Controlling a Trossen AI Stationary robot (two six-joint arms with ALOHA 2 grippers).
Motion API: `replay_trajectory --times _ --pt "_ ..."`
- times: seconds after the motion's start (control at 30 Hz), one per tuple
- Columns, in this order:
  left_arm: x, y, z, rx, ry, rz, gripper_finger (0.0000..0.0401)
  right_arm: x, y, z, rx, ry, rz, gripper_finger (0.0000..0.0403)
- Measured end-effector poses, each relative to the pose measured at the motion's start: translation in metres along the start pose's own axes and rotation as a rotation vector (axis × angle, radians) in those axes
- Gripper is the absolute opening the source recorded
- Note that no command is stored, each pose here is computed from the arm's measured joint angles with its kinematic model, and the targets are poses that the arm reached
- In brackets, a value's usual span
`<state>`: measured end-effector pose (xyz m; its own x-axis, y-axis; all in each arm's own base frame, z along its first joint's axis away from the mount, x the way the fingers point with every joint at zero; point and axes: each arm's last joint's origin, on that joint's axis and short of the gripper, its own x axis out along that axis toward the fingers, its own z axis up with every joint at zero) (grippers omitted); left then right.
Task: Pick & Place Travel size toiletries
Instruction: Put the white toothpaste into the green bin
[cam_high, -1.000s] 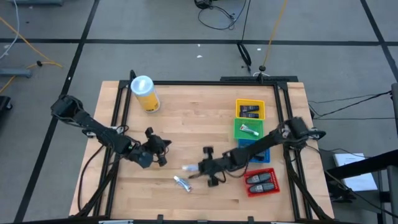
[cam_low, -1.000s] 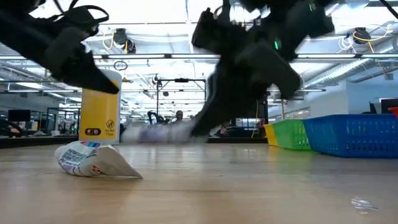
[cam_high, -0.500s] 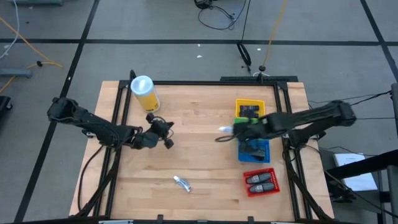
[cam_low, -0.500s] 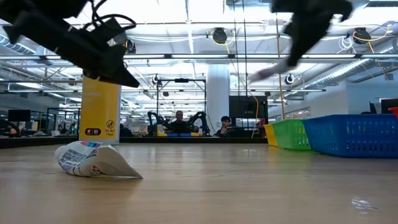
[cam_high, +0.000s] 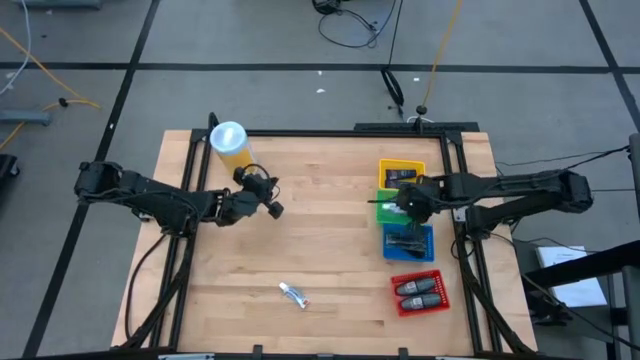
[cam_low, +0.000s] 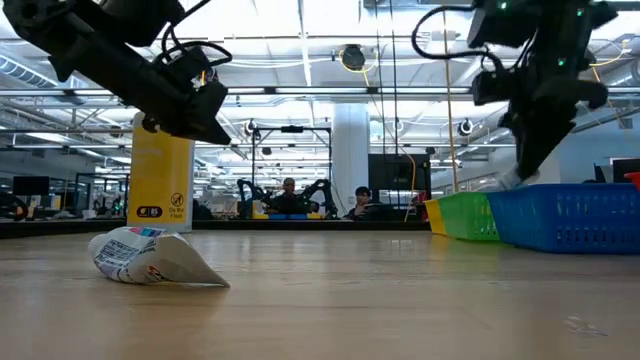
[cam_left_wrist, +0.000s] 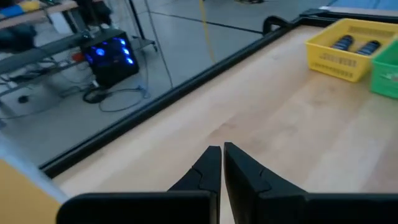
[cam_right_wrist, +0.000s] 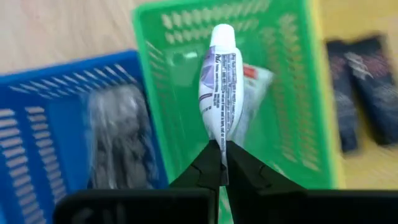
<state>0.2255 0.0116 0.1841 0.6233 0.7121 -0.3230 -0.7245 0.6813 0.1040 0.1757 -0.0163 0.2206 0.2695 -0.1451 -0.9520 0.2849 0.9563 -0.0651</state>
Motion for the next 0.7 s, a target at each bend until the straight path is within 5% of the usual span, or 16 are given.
replay_trajectory --times 0.3,0.5,0.7 --pt "0.002 -0.004 -0.001 0.051 0.063 -0.236 0.0019 0.026 -0.013 0.001 0.072 -0.022 0.026 0.0009" --pt "-0.002 -0.013 -0.004 0.174 0.109 -0.587 0.0019 0.037 -0.014 -0.001 0.081 0.015 0.017 0.0037" --pt "-0.017 -0.027 -0.007 0.324 0.088 -0.897 0.003 0.036 -0.014 0.0 0.094 -0.005 0.014 0.0112"
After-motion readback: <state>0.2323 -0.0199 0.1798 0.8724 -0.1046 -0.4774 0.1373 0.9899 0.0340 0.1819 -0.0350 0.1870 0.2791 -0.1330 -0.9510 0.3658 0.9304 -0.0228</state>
